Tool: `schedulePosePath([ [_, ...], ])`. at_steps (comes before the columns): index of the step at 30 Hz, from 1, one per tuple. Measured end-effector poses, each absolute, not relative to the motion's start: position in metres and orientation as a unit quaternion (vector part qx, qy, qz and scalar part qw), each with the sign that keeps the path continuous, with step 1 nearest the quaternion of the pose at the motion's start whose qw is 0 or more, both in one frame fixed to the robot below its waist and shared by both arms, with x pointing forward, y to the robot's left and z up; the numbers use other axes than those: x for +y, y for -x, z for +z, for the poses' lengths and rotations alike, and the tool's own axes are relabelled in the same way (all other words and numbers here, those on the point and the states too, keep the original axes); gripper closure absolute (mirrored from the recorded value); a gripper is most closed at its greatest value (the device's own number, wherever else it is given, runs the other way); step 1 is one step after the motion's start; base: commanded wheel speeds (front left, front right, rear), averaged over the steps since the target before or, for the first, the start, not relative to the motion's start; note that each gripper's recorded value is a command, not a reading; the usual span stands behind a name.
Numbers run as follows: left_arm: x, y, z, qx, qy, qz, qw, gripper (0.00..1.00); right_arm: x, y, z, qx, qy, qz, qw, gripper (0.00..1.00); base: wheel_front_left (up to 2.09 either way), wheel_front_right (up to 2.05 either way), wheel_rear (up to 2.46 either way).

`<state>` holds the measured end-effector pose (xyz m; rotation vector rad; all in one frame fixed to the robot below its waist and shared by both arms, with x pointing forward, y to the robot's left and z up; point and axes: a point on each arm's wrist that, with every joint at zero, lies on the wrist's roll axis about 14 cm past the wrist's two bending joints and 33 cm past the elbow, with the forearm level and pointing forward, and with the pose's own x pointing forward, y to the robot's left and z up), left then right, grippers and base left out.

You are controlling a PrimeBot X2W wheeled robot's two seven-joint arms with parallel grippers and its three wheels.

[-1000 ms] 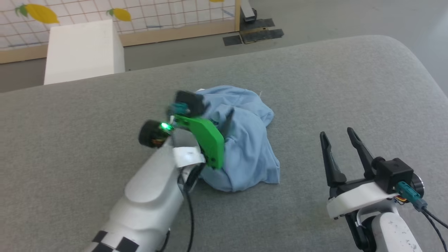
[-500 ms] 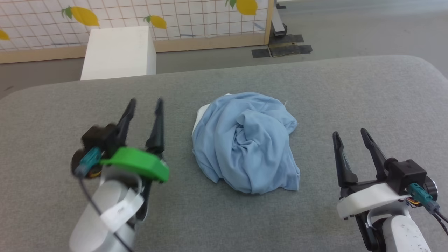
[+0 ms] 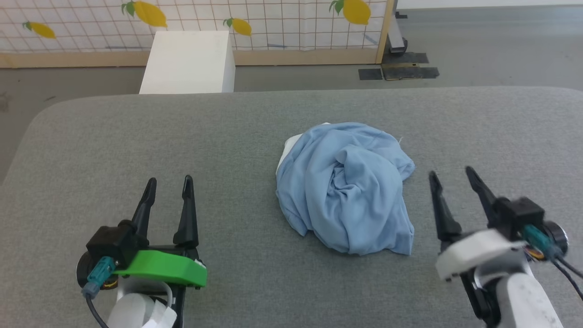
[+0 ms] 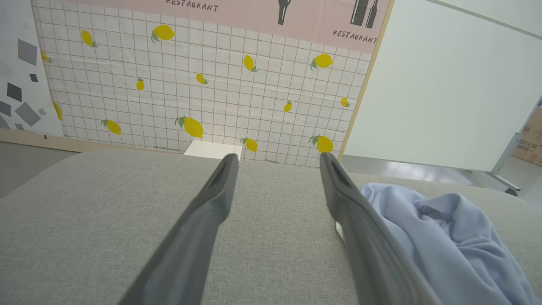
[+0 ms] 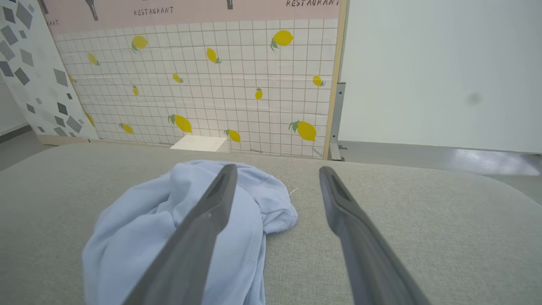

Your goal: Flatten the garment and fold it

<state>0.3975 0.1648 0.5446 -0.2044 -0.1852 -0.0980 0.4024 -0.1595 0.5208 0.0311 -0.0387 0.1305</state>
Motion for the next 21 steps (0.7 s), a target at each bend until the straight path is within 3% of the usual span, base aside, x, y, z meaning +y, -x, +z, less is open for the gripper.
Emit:
schedulePosePath([
  [6,0.169,-0.397,0.539,-0.088,0.100,-0.039,0.990,0.00,-0.110,-0.435,0.499,0.090,-0.002,0.136,0.987,0.00,0.00,0.00,0.00],
  [14,0.177,-0.397,0.531,-0.080,0.104,-0.025,0.991,0.00,-0.069,-0.454,0.455,0.245,0.039,0.197,0.949,0.00,0.00,0.00,0.00],
  [15,0.177,-0.397,0.530,-0.078,0.104,-0.024,0.991,0.00,-0.068,-0.456,0.449,0.262,0.045,0.198,0.943,0.39,0.00,0.00,0.00],
  [16,0.179,-0.396,0.528,-0.076,0.104,-0.021,0.991,0.00,-0.067,-0.457,0.444,0.277,0.052,0.199,0.939,0.62,0.00,0.00,0.00],
  [17,0.181,-0.396,0.527,-0.075,0.103,-0.019,0.992,0.00,-0.066,-0.458,0.441,0.287,0.055,0.201,0.935,1.00,0.00,0.00,0.00],
  [21,0.187,-0.393,0.525,-0.073,0.102,-0.012,0.992,0.00,-0.059,-0.460,0.436,0.300,0.060,0.208,0.929,1.00,0.00,0.00,0.00],
])
